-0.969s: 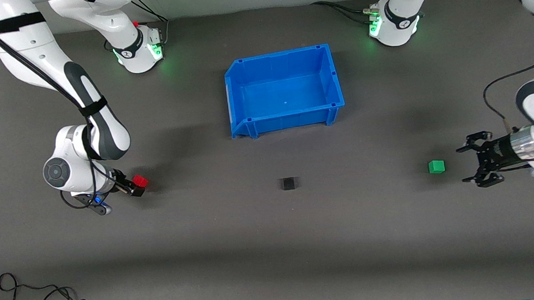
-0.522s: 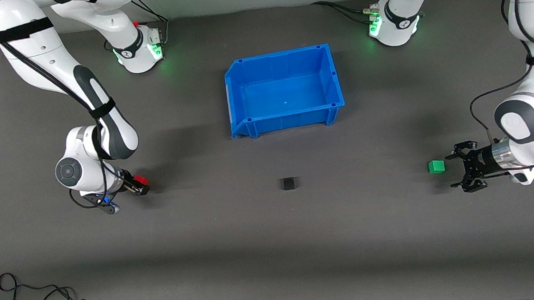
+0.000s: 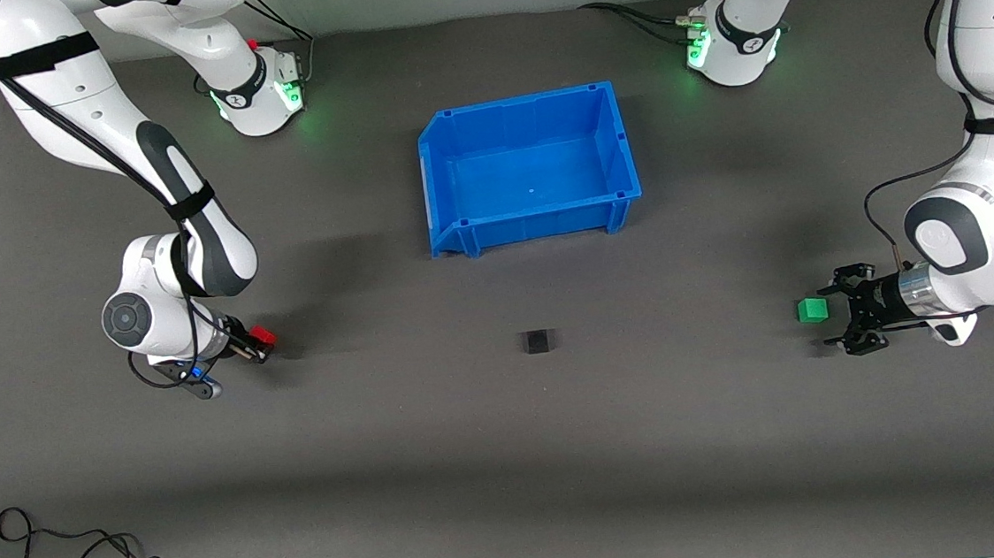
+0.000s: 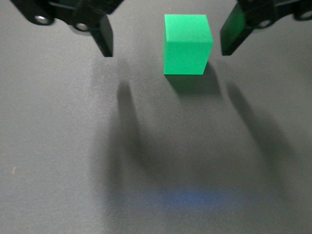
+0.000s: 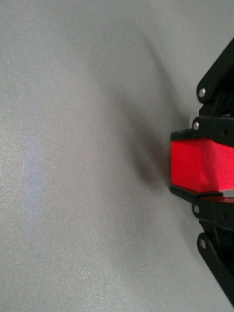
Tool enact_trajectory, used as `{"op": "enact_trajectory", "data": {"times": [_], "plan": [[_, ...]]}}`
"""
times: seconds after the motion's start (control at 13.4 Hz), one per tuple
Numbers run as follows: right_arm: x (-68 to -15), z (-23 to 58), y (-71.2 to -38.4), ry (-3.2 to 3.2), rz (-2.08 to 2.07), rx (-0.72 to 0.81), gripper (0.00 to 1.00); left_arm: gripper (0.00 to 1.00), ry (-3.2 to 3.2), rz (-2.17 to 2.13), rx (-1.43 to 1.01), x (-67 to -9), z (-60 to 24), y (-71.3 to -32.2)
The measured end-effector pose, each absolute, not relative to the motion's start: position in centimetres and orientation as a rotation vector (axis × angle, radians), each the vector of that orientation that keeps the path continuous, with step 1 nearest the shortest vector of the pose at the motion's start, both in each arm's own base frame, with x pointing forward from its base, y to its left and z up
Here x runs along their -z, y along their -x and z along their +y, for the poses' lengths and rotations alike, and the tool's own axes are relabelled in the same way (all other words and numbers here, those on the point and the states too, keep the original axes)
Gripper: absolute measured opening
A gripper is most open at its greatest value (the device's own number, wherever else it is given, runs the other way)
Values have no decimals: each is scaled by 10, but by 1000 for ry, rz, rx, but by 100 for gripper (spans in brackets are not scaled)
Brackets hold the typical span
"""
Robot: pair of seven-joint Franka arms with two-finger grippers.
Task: Attach green and red cubes to black cube
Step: 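Close the right gripper on the red cube while the left gripper grasps the green cube, then carry the red and green cubes with both grippers to the black cube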
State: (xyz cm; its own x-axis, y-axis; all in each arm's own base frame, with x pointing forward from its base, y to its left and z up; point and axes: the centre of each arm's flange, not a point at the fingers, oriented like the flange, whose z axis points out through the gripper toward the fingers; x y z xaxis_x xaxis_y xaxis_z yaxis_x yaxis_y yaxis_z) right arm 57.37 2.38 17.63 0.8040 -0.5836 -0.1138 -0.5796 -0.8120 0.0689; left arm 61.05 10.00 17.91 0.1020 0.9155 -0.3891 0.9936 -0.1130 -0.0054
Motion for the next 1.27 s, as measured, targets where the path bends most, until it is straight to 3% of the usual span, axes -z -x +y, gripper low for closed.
{"op": "enact_trajectory", "data": {"times": [0.07,0.3,0.45,0.67,0.97,1.27], "plan": [[-178,24,-575,-2947,-997,198,40,95,-2122,1899,440,-178,100,-610],[-194,31,-587,-2899,-1190,151,40,54,-2123,1899,443,-176,100,-609],[-211,56,-600,-2834,-1375,97,40,37,-2121,1898,440,-177,100,-610],[-234,112,-618,-2680,-1735,52,40,37,-2109,1885,414,-192,101,-622],[-229,185,-640,-2463,-2024,82,40,37,-2022,1911,508,-264,81,-660],[-223,262,-657,-2291,-2242,72,40,37,-1999,1969,545,-286,-10,-675]]}}
